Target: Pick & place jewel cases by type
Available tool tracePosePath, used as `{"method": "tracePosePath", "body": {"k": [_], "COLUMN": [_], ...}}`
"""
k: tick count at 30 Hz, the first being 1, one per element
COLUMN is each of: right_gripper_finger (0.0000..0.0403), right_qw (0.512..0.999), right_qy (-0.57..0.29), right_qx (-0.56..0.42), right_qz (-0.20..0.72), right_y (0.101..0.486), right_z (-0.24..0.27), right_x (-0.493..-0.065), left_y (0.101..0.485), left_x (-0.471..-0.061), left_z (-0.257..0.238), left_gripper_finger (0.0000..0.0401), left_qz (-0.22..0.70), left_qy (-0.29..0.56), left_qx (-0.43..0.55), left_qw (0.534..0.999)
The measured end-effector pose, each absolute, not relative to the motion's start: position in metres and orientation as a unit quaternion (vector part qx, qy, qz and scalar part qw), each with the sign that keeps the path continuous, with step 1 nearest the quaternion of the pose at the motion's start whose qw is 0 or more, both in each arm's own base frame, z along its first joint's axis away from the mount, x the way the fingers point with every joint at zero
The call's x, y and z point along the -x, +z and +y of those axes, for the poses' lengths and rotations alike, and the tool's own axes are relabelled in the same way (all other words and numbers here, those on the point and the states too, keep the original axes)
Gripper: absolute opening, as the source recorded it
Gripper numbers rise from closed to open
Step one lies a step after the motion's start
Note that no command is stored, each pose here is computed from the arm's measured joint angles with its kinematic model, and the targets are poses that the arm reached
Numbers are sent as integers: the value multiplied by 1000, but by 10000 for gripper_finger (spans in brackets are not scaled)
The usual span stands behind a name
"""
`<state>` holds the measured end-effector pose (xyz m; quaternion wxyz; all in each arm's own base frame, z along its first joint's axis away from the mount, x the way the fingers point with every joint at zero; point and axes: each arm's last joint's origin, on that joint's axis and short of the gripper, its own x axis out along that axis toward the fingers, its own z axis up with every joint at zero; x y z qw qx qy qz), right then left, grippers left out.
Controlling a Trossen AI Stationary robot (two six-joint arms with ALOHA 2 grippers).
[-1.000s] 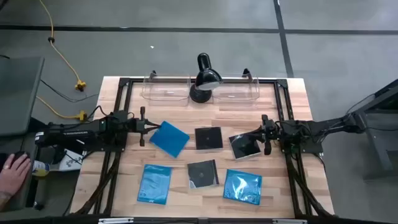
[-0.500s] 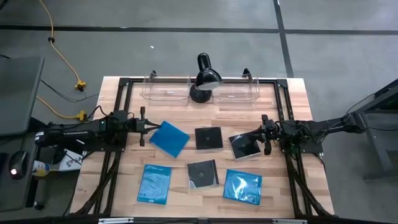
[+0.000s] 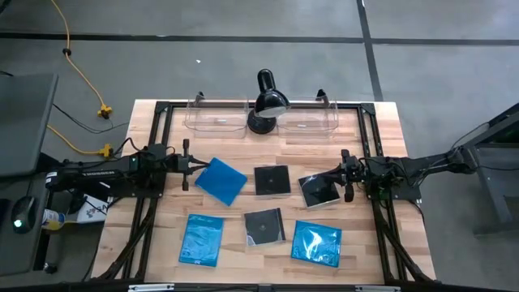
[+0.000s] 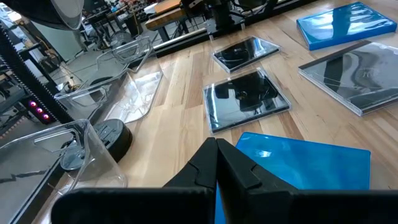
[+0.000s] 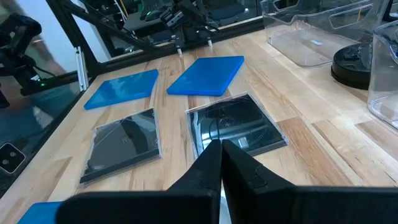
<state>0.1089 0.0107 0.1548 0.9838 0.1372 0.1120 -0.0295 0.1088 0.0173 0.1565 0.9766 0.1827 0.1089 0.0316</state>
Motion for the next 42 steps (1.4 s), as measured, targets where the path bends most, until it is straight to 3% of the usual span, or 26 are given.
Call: {"method": "tracePosePath", "body": {"k": [42], "right_gripper_finger": [0], "right_qw": [984], "right_qy": [-29], "right_qx": [-137], "right_qz": [112], "right_y": [155], "right_z": [11], "right_x": [-109], "left_y": [158], "left_x": [-109], "left_z": [19], "left_gripper_finger": [0], "left_qz": [107], "left_qy": [68], "left_qx": [-174], "left_qw": [976]}}
